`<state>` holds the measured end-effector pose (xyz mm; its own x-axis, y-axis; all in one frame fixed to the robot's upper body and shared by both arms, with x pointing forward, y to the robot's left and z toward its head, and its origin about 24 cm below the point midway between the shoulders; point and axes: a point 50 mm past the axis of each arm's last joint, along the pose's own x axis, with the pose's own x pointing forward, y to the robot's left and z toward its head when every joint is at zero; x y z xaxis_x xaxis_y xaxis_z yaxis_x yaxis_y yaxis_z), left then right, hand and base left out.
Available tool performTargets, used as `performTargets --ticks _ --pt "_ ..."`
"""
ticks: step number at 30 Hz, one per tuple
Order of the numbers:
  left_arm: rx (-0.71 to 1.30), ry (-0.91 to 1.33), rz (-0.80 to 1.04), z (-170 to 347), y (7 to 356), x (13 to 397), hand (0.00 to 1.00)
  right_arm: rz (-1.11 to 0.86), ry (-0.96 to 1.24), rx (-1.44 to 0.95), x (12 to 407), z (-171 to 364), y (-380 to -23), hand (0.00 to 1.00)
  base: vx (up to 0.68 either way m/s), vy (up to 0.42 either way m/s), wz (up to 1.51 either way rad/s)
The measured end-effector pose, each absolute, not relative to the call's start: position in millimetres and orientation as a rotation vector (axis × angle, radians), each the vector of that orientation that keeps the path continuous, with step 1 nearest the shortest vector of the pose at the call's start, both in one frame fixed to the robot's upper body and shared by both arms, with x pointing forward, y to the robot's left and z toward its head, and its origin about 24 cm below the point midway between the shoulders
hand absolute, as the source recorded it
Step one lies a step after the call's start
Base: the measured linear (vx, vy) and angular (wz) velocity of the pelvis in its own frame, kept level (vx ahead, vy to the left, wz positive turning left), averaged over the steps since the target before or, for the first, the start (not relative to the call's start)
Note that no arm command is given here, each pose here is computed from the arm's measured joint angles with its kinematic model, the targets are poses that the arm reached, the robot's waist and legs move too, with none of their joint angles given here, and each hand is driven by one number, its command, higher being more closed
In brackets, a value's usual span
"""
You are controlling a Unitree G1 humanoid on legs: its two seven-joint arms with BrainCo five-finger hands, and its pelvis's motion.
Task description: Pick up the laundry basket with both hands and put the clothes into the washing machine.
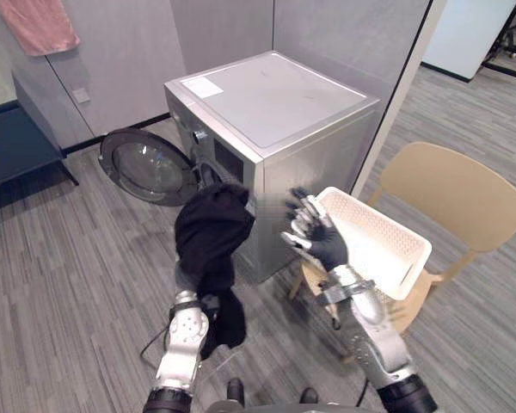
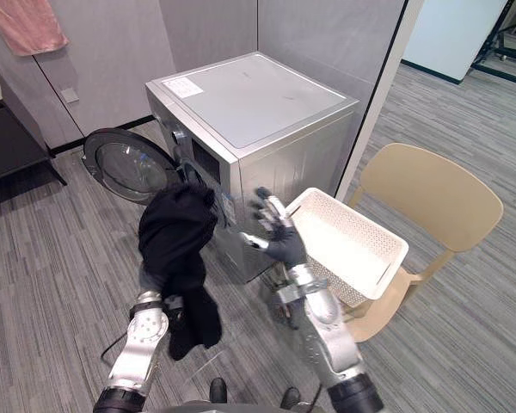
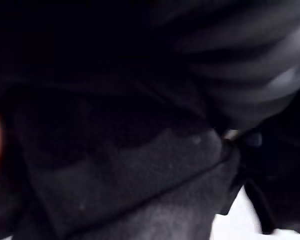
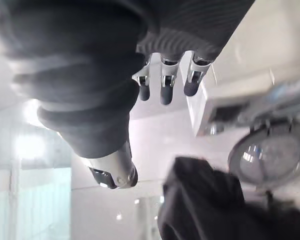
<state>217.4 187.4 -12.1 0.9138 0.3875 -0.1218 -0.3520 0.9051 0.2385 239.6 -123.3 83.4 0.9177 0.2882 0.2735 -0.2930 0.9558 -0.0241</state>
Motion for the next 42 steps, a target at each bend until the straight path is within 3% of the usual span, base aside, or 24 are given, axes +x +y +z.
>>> performTargets --ticks 4,7,11,18,27,36,42 --pt "0.215 0.290 0.402 -35.6 203.6 196.1 1.00 0.208 -0.181 -0.213 228.8 60.4 -153.1 0.00 0.03 0.013 0.07" --pt "0.237 0.420 0.388 -60.0 214.0 176.5 1.00 0.163 0.060 -0.354 215.9 8.0 -175.1 0.00 0.02 0.003 0.27" --pt "0.232 0.580 0.403 -86.9 229.8 149.9 1.00 0.128 0.405 -0.463 191.5 -58.3 -197.0 0.00 0.02 -0.015 0.52" --pt "0.239 0.748 0.397 -112.2 234.3 132.6 1.00 -0.032 0.719 -0.497 156.8 -106.4 -228.3 0.00 0.10 -0.009 1.05" --pt "0.234 0.907 0.414 -132.4 235.0 94.7 1.00 -0.056 0.766 -0.455 166.4 -115.7 -213.3 0.00 0.16 0.107 0.45" --pt "0.262 0.771 0.382 -114.9 237.1 142.3 1.00 -0.105 0.795 -0.370 154.8 -121.2 -209.5 0.00 0.30 -0.006 0.86" --pt "0.207 0.792 0.374 -121.4 221.0 143.9 1.00 -0.125 0.785 -0.370 155.9 -117.8 -216.4 0.00 0.61 -0.272 0.59"
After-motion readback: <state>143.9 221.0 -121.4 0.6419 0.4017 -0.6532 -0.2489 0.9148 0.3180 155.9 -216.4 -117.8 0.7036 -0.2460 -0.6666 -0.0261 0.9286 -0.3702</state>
